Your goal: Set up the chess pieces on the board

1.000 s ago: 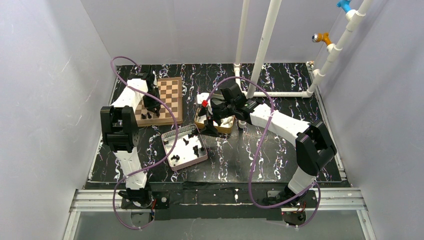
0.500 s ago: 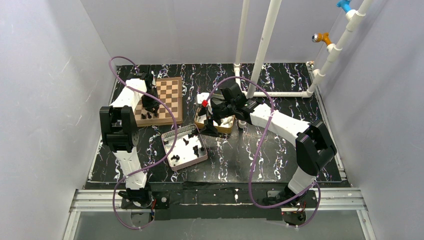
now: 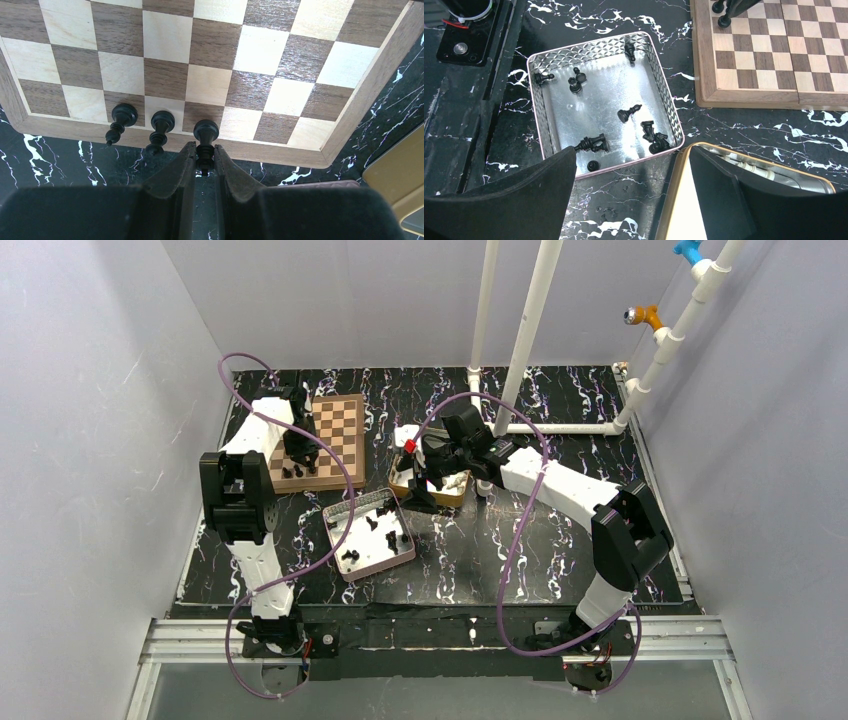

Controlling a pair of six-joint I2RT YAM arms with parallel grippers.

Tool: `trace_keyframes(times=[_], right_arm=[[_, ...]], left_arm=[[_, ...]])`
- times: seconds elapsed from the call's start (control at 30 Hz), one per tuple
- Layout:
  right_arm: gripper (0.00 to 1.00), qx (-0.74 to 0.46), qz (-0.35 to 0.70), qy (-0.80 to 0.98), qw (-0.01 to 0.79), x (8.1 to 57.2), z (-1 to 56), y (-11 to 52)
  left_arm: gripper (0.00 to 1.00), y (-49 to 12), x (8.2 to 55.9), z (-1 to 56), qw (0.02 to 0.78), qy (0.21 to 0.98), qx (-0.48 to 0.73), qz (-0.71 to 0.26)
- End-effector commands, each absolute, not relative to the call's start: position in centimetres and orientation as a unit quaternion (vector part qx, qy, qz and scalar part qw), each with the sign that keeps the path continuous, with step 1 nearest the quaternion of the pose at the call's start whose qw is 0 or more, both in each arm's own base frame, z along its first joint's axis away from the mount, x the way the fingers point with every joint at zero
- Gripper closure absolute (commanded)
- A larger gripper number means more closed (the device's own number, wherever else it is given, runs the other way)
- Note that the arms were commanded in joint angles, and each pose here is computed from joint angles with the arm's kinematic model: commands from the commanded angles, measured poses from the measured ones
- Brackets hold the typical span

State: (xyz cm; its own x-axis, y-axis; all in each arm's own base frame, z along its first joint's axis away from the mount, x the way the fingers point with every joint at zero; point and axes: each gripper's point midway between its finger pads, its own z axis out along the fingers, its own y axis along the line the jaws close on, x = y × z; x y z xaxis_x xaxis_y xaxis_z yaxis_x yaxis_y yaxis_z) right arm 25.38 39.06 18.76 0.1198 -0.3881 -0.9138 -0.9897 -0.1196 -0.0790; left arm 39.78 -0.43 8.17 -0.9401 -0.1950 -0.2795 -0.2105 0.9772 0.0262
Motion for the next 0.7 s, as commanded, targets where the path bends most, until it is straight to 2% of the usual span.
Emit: trace_keyframes(times=[0.0, 0.67], right_arm=[[0.09, -0.642, 0.384, 0.517, 0.416, 25.4, 21.0, 39.0], [0.09, -0.641, 0.384, 0.519, 0.415, 25.6, 20.9, 39.0]], left_arm=[[0.96, 0.3, 39.8, 8.6, 0.141, 0.984, -0.105, 0.039], [0.93, 0.3, 39.4, 7.0, 0.121, 0.986, -0.108, 0.031]])
